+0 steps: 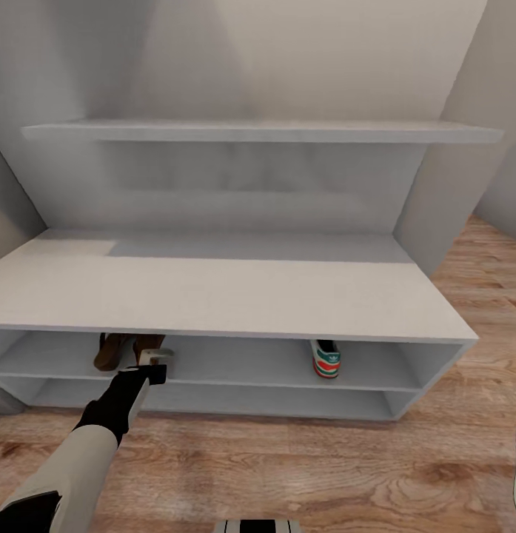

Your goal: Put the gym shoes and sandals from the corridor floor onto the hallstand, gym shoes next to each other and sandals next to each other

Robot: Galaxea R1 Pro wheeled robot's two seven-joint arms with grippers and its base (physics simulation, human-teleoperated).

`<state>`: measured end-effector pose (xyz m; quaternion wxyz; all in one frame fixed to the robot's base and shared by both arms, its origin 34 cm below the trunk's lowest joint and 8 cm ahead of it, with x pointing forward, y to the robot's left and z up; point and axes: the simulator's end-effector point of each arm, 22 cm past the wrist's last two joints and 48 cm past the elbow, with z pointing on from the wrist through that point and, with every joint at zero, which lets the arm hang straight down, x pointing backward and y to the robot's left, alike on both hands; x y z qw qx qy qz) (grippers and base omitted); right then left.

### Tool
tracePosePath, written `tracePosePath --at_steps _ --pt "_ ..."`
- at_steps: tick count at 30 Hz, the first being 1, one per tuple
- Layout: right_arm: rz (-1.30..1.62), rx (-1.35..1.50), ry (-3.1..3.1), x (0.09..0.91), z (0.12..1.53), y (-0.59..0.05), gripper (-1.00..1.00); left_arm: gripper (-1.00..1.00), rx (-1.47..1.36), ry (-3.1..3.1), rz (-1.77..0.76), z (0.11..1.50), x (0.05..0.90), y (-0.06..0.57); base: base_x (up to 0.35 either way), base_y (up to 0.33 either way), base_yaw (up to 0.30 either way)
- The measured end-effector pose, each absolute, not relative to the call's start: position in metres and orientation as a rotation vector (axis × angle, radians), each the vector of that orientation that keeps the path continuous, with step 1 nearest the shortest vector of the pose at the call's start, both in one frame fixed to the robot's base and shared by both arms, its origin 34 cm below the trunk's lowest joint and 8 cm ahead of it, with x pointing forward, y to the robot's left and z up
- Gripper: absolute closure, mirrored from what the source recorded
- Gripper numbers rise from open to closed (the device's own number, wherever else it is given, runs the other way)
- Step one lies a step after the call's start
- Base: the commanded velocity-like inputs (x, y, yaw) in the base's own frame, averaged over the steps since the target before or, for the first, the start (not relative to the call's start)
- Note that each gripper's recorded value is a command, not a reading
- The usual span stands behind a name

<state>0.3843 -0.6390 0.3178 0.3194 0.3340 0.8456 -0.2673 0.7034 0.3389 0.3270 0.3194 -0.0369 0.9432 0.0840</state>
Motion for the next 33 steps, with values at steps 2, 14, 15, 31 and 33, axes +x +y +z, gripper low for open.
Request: tracePosePath --at_steps 2,14,15,31,33 --pt "-0.703 0.878 2.223 0.3843 0.3178 -0.6390 1.00 1.00 -0.097 2.479 0.221 0.3271 0.7035 0.3390 0.033 0.000 0.000" --pt "-0.703 0.878 2.223 0.3842 0.3178 -0.6390 1.00 1.00 -0.099 2.480 0.221 0.3270 0.7033 0.3394 0.100 0.049 0.000" --pt "-0.703 0.878 2.223 0.3842 0.3178 -0.6390 1.00 1.00 -0.099 2.480 0.220 0.3270 0.7033 0.3393 0.009 0.006 0.000" --pt "-0.703 0.878 2.223 0.3842 0.3177 -0.6389 1.00 1.00 -0.099 2.482 0.187 0.3262 0.7038 0.3345 0.001 0.018 0.000" --pt "-0.703 0.878 2.223 0.3843 0.3177 -0.6389 1.00 1.00 -0.100 2.482 0.186 0.3262 0.7037 0.3344 0.000 0.096 0.000"
